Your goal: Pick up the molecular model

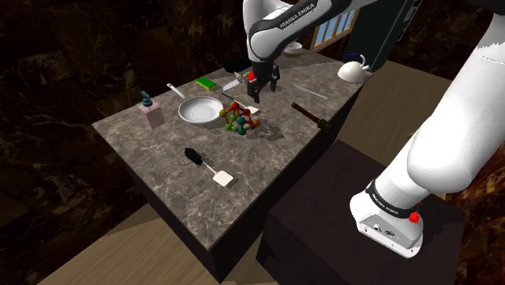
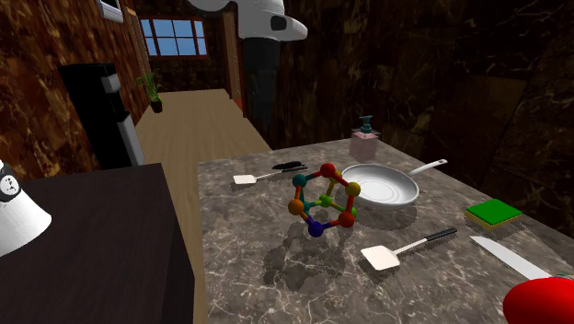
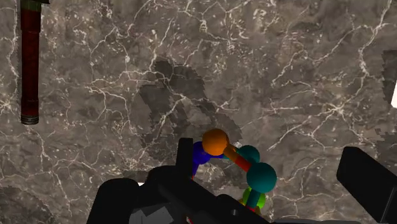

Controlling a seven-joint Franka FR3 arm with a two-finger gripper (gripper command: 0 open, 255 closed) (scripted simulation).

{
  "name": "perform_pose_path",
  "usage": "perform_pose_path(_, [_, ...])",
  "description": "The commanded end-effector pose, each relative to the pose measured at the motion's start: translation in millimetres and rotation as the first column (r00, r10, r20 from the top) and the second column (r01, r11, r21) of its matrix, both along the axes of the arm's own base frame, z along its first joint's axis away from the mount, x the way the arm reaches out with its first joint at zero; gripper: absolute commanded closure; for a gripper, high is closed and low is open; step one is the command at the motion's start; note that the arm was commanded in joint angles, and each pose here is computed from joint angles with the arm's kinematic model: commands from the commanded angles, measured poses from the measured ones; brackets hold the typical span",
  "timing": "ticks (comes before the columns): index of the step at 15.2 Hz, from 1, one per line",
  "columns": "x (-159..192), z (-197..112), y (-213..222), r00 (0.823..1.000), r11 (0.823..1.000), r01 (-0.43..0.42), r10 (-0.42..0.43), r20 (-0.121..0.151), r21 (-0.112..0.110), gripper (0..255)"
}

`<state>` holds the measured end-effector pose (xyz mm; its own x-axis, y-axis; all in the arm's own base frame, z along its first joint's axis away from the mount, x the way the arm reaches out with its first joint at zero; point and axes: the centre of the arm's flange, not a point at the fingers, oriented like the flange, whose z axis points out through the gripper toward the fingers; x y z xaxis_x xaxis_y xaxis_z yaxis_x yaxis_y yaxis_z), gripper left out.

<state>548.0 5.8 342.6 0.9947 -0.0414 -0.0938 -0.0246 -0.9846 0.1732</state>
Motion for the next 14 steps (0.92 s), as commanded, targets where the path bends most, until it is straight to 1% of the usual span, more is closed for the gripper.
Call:
perform_pose_path(1, [18.0, -15.3, 0.1, 1.0, 1.0, -0.002, 0.002, 0.009, -0.006, 0])
perform_pose_path(14, [154.9, -107.8, 4.5, 0.998, 0.999, -0.012, 0.014, 0.059, -0.045, 0])
